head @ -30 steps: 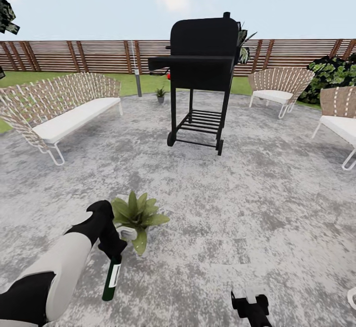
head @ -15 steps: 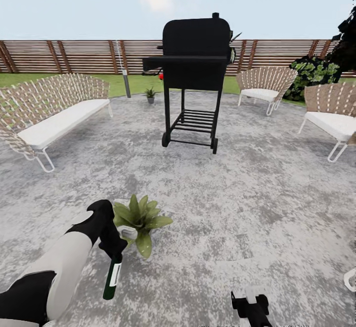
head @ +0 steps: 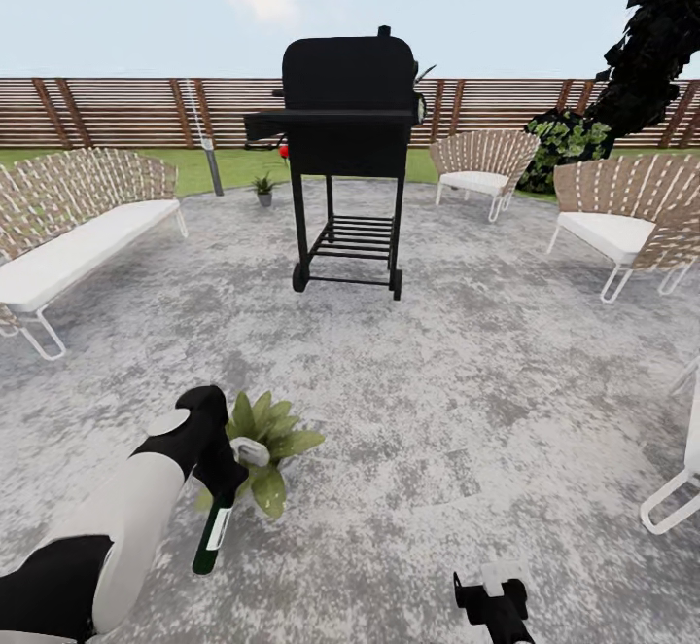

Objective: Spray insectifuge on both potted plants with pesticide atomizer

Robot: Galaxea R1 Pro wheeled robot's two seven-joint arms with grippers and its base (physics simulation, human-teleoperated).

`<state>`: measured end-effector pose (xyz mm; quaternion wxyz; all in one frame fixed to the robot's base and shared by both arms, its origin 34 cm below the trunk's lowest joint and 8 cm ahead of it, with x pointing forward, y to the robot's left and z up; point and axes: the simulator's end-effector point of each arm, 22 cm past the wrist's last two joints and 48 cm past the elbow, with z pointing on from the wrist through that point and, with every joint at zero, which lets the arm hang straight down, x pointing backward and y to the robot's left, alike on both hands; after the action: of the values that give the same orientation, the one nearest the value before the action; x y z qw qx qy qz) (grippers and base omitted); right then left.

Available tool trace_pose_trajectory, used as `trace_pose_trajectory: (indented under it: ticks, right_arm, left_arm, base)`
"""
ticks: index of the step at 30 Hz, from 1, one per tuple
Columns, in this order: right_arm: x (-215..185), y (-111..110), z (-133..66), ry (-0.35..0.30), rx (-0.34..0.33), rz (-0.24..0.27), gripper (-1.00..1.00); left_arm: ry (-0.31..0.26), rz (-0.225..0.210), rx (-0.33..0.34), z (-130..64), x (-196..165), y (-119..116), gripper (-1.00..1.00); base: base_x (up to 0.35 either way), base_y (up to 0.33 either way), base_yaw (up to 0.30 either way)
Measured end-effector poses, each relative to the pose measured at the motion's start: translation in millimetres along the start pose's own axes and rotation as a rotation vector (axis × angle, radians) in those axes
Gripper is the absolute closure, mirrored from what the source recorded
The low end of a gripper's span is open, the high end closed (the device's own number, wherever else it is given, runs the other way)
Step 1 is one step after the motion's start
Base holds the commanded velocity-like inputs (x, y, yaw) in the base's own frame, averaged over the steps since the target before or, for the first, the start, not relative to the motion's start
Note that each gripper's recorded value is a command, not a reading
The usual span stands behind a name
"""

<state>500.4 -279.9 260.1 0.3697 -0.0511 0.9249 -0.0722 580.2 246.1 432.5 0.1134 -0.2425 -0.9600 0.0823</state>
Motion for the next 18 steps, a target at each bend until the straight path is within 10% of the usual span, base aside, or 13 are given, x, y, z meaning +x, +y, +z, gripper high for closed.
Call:
trace_pose_trajectory:
  ticks: [18]
  right_arm:
    - [3,-2,-0.4,0.005,0.001,-0.005,-1.0]
  left_arm:
    - [-0.026,0.002,-0.006,-11.6,-9,2,1.0]
  base:
    - [0.066,0.055,0.0]
